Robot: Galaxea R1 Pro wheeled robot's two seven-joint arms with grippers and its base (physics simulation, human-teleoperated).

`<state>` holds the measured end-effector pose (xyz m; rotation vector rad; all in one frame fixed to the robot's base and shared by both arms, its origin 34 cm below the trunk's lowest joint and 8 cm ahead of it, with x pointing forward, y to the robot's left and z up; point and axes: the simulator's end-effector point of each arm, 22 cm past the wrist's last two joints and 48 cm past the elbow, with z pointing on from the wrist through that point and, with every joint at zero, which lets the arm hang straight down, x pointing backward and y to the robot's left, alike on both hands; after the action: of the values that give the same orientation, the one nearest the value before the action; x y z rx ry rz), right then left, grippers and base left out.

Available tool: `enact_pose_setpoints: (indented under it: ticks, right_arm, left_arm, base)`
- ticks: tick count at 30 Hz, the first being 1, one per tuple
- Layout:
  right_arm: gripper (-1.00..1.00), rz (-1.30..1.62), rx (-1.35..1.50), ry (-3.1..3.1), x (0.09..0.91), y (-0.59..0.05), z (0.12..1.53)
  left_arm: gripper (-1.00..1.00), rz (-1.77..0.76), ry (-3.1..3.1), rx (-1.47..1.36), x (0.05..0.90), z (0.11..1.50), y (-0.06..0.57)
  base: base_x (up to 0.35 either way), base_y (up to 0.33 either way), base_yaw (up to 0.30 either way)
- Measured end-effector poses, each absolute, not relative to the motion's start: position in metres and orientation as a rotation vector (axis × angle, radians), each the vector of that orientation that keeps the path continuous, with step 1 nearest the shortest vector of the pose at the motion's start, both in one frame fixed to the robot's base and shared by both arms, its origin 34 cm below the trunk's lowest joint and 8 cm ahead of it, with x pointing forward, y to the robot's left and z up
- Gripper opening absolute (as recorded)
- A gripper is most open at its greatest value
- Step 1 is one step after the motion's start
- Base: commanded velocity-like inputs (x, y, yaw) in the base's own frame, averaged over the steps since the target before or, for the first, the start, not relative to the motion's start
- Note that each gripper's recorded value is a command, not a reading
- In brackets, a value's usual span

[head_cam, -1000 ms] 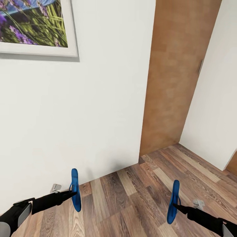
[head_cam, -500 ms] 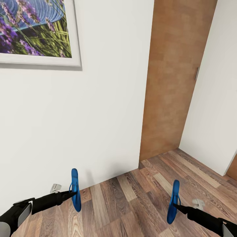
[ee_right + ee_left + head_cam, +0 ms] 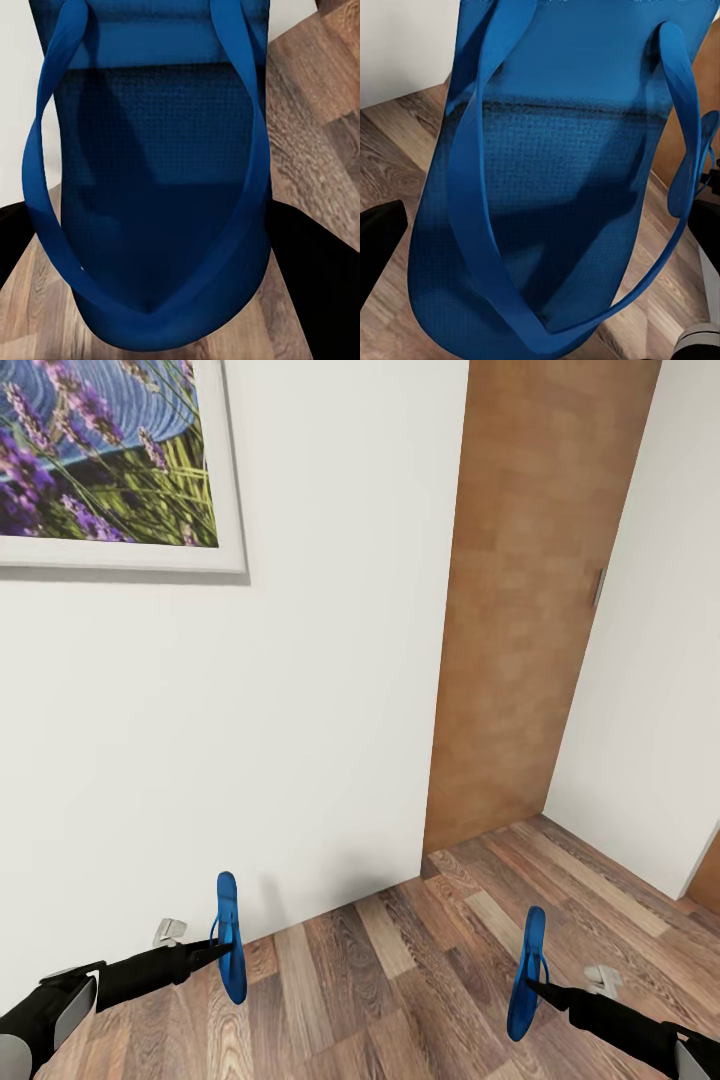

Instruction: In the bedroom, move the book from the bed onto either nightstand, and place the two sandals side by side next to the bed.

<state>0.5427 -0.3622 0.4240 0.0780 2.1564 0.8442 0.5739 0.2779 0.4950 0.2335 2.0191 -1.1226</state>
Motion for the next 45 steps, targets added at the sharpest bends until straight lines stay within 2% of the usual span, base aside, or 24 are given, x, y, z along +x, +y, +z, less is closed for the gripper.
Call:
enact_pose_setpoints:
  ticks: [7,32,45]
  right_arm:
    - [-1.00,0.844,0.078,2.156,0.543,-0.362,0.424]
    - [-1.00,0.841,0.081,2.162,0.543,-0.358,0.421]
    - [-1.00,0.834,0.138,2.205,0.510,-0.355,0.384]
  left_arm:
    - [-1.00,-1.123,2.019,0.233,0.574,0.495,0.278]
    - [-1.00,-1.153,2.041,0.208,0.565,0.479,0.264]
    - [-1.00,-1.037,2.111,0.131,0.529,0.420,0.283]
  base:
    - [0.000,0.000,0.147]
    - [0.000,0.000,0.281]
    - [0.000,0.000,0.284]
